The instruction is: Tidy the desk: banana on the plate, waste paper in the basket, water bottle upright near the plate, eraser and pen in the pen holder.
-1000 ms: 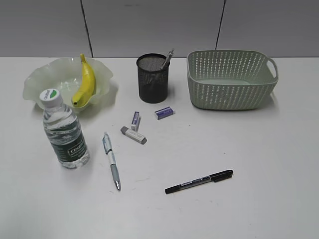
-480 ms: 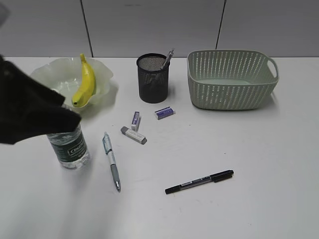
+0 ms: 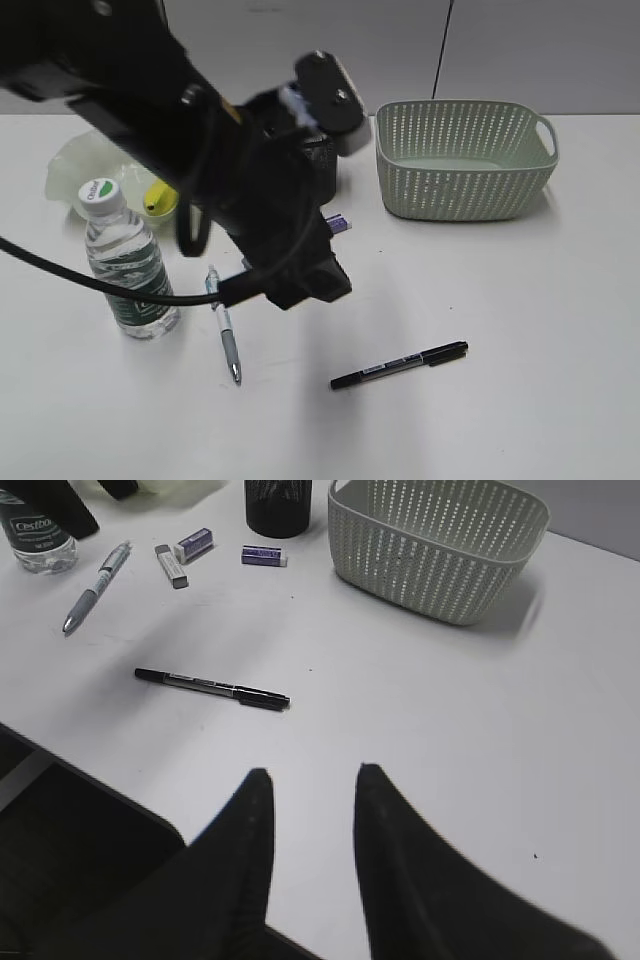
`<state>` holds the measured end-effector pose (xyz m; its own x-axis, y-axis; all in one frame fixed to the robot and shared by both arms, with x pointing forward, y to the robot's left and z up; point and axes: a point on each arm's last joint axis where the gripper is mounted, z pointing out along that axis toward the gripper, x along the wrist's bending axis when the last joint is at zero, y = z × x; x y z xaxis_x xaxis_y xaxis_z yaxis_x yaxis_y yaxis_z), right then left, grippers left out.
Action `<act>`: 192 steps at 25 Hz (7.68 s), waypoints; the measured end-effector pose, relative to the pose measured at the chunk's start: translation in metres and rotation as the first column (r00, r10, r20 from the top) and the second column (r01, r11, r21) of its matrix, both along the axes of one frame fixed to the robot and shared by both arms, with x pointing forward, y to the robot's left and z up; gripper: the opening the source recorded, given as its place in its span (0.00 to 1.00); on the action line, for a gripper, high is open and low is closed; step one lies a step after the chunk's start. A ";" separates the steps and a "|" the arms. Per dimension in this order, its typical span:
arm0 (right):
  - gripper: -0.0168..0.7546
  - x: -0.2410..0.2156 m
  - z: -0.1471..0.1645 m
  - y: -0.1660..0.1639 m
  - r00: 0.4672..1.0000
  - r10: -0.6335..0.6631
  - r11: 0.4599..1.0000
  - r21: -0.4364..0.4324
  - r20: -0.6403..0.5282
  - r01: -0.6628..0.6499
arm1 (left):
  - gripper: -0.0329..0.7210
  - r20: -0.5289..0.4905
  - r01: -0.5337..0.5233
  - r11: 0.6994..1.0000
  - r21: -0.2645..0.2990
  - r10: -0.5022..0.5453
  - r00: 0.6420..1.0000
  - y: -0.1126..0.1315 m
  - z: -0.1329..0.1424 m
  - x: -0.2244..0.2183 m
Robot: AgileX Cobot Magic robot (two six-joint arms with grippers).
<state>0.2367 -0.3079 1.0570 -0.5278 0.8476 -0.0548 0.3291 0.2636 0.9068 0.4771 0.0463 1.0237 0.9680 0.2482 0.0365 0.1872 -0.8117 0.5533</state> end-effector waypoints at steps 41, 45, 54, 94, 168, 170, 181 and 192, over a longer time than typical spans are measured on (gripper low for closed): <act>0.33 0.000 0.000 0.000 1.000 0.000 1.000 -0.001 0.001 0.000 | 0.03 -0.100 0.126 0.970 0.206 -0.108 0.989 -0.111 -0.131 0.024; 0.33 0.000 0.000 0.000 1.000 0.000 1.000 -0.001 0.001 0.000 | 0.03 -0.090 0.117 0.973 0.200 -0.101 0.991 -0.110 -0.123 0.024; 0.33 0.000 0.000 0.000 1.000 0.000 1.000 -0.001 0.001 0.000 | 0.22 -0.090 0.127 0.971 0.201 -0.110 0.990 -0.104 -0.101 0.023; 0.33 0.000 0.000 0.000 1.000 0.000 1.000 0.000 0.000 0.000 | 0.13 0.038 -0.570 0.559 -0.603 0.733 0.679 0.004 0.019 0.132; 0.33 0.042 0.024 0.030 0.999 0.022 1.000 -0.008 0.028 -0.022 | 0.66 0.157 -0.556 0.742 -0.375 0.642 0.751 0.248 0.053 -0.224; 0.33 0.063 0.029 0.047 0.999 0.031 0.999 -0.019 0.014 -0.031 | 0.65 0.140 -0.567 0.715 -0.408 0.663 0.735 0.253 0.041 -0.232; 0.33 0.210 0.047 0.173 0.933 0.180 0.956 -0.167 -0.312 -0.240 | 0.57 0.142 -0.566 0.648 -0.510 0.712 0.688 0.265 0.039 -0.244; 0.46 0.254 -0.016 0.323 0.784 0.248 0.888 -0.191 -0.569 -0.419 | 0.52 0.139 -0.567 0.645 -0.512 0.713 0.687 0.265 0.039 -0.244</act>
<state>0.4905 0.0151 1.0409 -0.7943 0.6001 0.0947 0.5625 0.6675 0.4878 0.2335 0.3110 1.0632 0.5075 0.8608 0.0386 0.3365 -0.2393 0.9108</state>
